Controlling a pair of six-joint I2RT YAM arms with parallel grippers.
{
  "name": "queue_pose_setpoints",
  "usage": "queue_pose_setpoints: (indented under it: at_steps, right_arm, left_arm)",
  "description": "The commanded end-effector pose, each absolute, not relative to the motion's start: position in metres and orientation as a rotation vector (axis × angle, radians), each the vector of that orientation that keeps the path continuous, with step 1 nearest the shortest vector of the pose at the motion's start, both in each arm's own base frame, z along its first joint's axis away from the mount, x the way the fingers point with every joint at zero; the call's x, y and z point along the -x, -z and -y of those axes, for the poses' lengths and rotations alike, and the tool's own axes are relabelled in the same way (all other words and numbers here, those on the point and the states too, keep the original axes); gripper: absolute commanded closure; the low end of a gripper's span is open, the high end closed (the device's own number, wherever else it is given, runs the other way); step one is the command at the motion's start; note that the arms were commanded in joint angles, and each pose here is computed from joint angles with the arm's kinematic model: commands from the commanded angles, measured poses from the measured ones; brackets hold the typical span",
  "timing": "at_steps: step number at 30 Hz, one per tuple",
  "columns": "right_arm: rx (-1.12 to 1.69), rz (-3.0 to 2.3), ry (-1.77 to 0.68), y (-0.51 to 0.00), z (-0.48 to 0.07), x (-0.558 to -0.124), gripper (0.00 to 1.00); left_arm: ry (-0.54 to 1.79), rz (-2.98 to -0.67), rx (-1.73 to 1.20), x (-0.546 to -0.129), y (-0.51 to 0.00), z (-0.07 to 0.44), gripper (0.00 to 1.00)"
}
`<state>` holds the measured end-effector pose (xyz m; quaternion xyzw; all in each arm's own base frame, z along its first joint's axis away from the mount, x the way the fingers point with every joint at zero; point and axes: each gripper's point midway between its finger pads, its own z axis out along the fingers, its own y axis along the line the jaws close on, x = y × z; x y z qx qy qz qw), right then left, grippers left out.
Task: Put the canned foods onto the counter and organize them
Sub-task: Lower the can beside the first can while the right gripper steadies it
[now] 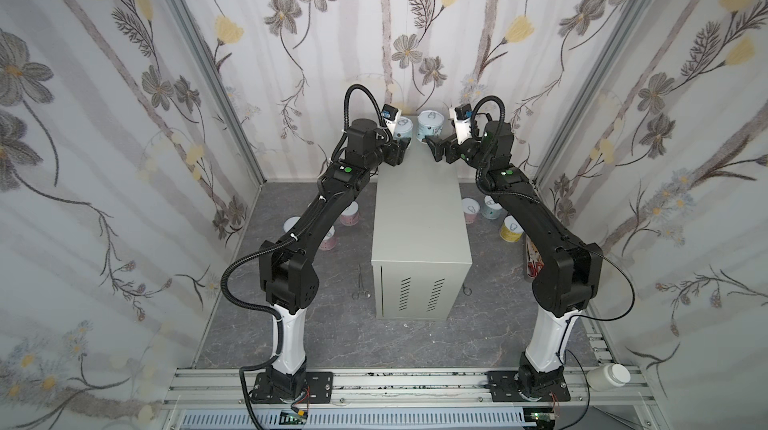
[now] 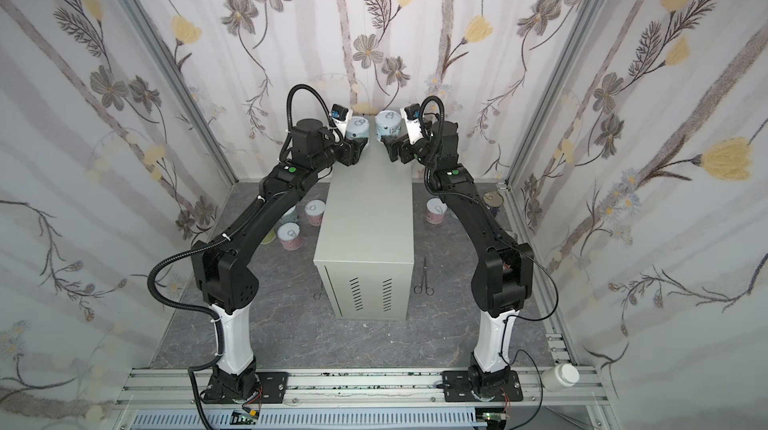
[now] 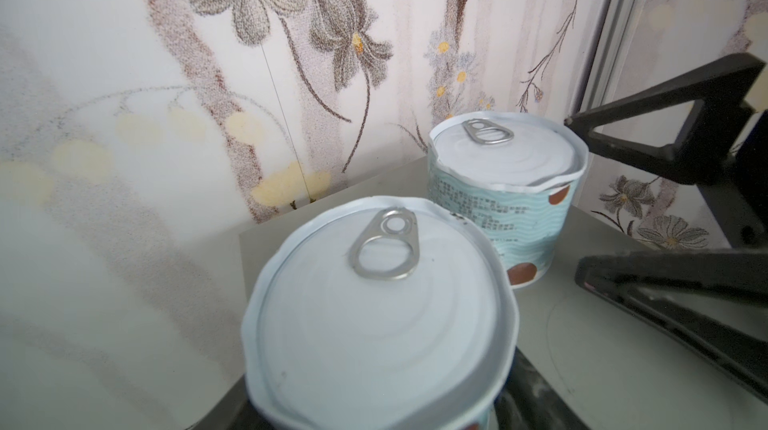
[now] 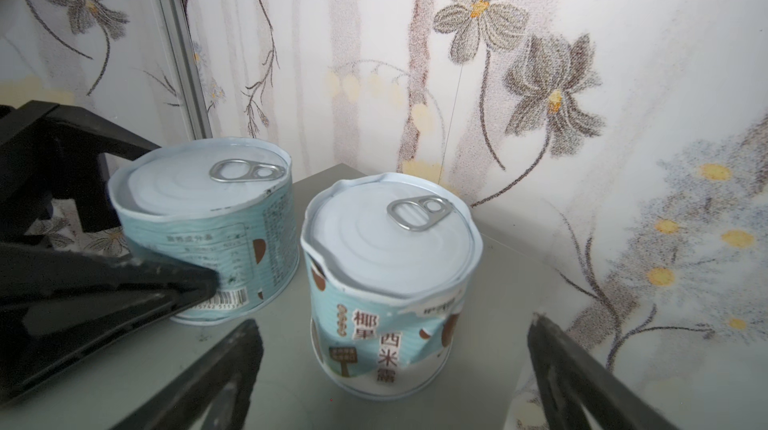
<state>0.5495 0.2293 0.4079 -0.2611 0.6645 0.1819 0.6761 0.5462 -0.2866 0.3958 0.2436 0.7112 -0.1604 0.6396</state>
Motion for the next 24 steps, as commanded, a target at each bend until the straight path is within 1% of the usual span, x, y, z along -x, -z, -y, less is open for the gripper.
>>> queue_pose_setpoints:
  at_steps: [1,17,19,22,24]
  right_arm:
    - [0.609,-1.443,-0.397,-0.418,-0.231,-0.551,0.01]
    - [0.612,-1.452,-0.400,-0.410,-0.235,-0.563,0.01]
    - [0.606,-1.450,-0.402,-0.409,-0.235,-0.566,0.02]
    - [0.600,-1.449,-0.414,-0.408,-0.235,-0.568,0.05]
    - [0.598,-1.447,-0.420,-0.408,-0.235,-0.568,0.05]
  left_arm:
    - [0.354,-1.620,-0.586,-0.550,-0.393,0.287,0.31]
    - [0.371,-1.618,-0.603,-0.571,-0.383,0.296,0.31]
    - [0.378,-1.618,-0.608,-0.571,-0.383,0.297,0.31]
    - [0.393,-1.625,-0.621,-0.569,-0.381,0.299,0.31]
    - [0.391,-1.635,-0.620,-0.569,-0.379,0.298,0.31]
